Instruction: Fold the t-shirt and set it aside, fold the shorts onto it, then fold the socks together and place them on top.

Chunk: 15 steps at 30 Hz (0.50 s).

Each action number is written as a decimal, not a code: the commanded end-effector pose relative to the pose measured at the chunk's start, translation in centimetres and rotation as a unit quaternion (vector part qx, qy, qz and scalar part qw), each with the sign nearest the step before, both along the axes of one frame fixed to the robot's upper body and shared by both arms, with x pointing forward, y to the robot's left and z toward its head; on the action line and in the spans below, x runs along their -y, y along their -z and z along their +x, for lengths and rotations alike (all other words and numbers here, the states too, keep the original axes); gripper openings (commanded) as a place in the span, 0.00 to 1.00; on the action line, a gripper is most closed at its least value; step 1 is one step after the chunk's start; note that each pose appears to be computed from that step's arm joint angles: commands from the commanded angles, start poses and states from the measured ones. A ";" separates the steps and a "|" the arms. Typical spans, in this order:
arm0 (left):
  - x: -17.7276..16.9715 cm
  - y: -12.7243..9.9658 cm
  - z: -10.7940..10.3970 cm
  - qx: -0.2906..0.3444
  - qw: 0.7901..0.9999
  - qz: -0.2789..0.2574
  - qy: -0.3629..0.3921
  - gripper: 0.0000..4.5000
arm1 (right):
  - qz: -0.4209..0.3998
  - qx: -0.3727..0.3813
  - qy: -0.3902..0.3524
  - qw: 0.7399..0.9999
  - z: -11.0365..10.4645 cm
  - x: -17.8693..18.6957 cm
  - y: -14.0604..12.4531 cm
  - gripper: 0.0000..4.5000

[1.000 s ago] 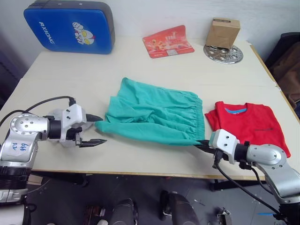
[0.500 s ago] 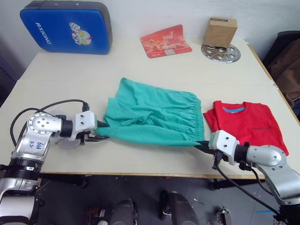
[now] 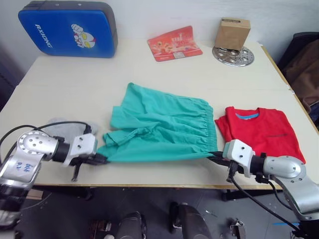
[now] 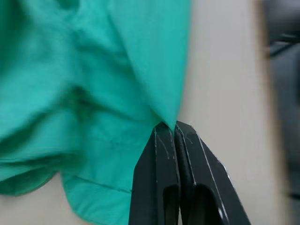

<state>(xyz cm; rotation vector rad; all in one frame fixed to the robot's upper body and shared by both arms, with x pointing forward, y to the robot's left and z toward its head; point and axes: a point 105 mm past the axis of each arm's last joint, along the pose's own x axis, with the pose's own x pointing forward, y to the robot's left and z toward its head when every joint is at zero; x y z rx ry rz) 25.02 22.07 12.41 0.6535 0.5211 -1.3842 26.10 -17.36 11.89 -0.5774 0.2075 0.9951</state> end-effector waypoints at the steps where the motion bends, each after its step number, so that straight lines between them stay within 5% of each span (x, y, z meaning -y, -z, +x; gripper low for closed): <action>1: 0.9 -1.6 -1.7 -0.051 0.998 -0.013 0.018 0.01 | 0.031 -0.004 -0.024 0.999 -1.1 -0.3 -2.3 0.00; 9: 1.2 -4.5 -5.5 -0.189 0.980 -0.029 0.057 0.01 | 0.069 -0.112 -0.070 0.989 -4.7 -0.5 -2.6 0.00; 15: 2.1 -9.3 -5.8 -0.233 0.964 -0.101 0.073 0.01 | 0.123 -0.221 -0.112 0.961 -8.3 -0.4 -3.8 0.00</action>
